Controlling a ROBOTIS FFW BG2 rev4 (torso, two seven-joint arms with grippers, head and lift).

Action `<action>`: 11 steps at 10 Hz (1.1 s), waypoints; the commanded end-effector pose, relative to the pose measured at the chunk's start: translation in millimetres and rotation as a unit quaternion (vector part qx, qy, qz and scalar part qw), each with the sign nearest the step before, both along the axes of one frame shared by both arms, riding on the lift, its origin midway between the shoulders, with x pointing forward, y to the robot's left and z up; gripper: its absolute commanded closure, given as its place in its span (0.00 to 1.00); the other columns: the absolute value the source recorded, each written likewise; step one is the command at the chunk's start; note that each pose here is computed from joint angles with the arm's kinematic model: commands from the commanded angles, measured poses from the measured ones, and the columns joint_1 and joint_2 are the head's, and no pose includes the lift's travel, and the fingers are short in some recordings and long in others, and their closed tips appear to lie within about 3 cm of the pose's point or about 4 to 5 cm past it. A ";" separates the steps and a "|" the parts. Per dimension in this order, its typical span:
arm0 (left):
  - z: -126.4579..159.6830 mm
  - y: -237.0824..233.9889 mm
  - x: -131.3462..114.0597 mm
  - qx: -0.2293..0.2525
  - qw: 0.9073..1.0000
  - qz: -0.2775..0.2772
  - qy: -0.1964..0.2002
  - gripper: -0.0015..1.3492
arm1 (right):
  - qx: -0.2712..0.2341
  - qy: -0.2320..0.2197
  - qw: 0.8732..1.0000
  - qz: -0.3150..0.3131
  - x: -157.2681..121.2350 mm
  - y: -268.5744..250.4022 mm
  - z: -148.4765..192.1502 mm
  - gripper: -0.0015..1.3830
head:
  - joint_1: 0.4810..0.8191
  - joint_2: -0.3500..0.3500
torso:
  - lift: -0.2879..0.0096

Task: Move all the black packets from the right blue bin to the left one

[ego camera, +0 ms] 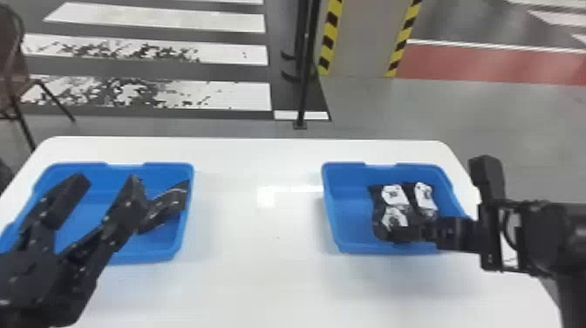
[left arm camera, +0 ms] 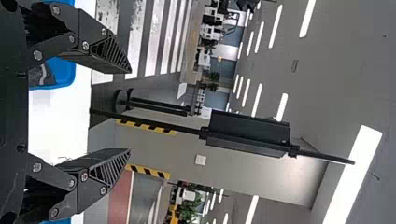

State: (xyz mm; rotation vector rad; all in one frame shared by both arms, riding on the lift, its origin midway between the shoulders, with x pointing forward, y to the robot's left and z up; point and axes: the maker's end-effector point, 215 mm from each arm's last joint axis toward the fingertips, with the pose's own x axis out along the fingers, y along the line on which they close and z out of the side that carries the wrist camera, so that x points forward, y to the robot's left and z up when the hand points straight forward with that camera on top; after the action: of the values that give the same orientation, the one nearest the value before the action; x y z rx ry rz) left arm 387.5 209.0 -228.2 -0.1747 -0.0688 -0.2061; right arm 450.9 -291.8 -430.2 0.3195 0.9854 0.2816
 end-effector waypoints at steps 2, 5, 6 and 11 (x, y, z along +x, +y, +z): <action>1.1 -0.5 -0.1 -0.001 1.000 0.000 -0.002 0.35 | 0.059 -0.041 0.997 0.040 5.7 39.7 16.1 0.82 | 0.63 0.36 | 0.50; 1.7 -0.7 1.1 -0.003 1.000 0.000 -0.002 0.35 | 0.072 -0.175 0.978 0.089 49.1 76.5 69.1 0.82 | 0.63 0.44 | 0.50; 0.9 -2.6 0.9 -0.004 1.000 -0.002 0.000 0.35 | 0.094 -0.210 0.967 0.110 54.7 100.1 88.2 0.82 | 0.63 0.47 | 0.50; -2.8 -14.8 3.8 -0.034 0.999 -0.022 0.013 0.35 | 0.254 -0.258 0.898 0.250 17.2 248.0 132.4 0.82 | 0.63 0.69 | 0.50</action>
State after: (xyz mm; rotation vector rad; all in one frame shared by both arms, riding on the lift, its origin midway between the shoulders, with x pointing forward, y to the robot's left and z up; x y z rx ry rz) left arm 390.9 194.8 -230.5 -0.2447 -0.0486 -0.2432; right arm 476.4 -61.0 -300.7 0.4131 0.4386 1.0069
